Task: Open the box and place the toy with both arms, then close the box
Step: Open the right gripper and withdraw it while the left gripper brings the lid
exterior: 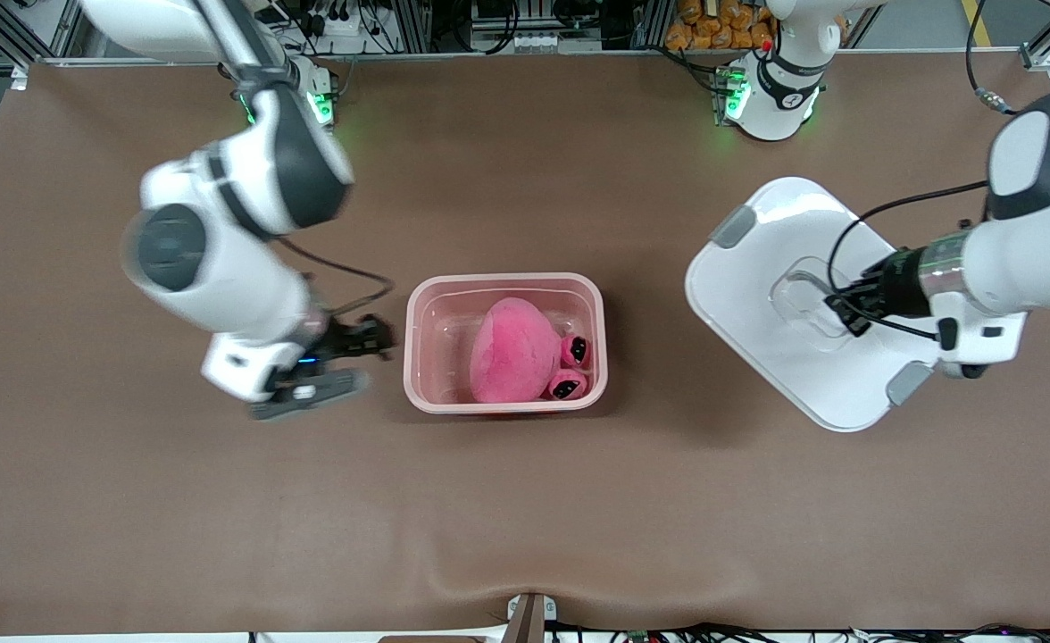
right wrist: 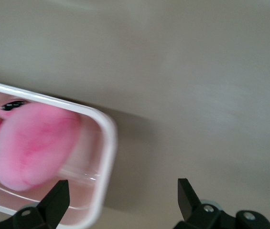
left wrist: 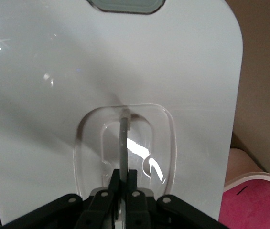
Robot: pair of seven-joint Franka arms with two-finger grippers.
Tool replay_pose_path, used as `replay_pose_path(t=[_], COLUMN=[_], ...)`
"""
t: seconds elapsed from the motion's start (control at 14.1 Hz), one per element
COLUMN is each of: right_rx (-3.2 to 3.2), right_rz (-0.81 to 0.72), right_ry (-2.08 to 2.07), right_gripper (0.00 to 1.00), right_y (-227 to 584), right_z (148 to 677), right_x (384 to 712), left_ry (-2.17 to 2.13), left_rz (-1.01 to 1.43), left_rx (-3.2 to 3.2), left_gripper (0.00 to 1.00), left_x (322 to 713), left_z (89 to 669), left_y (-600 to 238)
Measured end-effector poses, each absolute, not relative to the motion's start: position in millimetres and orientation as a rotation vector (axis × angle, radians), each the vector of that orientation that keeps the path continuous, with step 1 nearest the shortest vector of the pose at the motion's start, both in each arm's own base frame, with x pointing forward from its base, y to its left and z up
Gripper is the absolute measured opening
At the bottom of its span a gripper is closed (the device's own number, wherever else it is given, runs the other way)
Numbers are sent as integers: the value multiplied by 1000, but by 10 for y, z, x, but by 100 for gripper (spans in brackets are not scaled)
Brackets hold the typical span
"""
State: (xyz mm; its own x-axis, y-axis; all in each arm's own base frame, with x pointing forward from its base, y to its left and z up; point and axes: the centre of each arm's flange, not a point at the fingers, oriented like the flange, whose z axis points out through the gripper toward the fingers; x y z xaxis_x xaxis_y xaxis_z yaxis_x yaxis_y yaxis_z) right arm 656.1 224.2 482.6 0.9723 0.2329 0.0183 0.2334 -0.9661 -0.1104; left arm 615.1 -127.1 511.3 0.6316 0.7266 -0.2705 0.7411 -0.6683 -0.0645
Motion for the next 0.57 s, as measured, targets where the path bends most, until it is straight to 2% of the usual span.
replay_pose_path(t=[0.28,0.57], right_rx=[-3010,-3016], right_rz=[42,72], right_ry=[-247,-66], right_gripper=[100,100], right_y=[976,2], right_z=[5123,5444], right_x=[6419,6035], left_ry=[1428,1596], left_rz=[-354,-295], left_rx=[2704,2572], left_gripper=[7,7], left_x=[6066,5975], left_z=[5144,5124], left_y=[-1995,-2636])
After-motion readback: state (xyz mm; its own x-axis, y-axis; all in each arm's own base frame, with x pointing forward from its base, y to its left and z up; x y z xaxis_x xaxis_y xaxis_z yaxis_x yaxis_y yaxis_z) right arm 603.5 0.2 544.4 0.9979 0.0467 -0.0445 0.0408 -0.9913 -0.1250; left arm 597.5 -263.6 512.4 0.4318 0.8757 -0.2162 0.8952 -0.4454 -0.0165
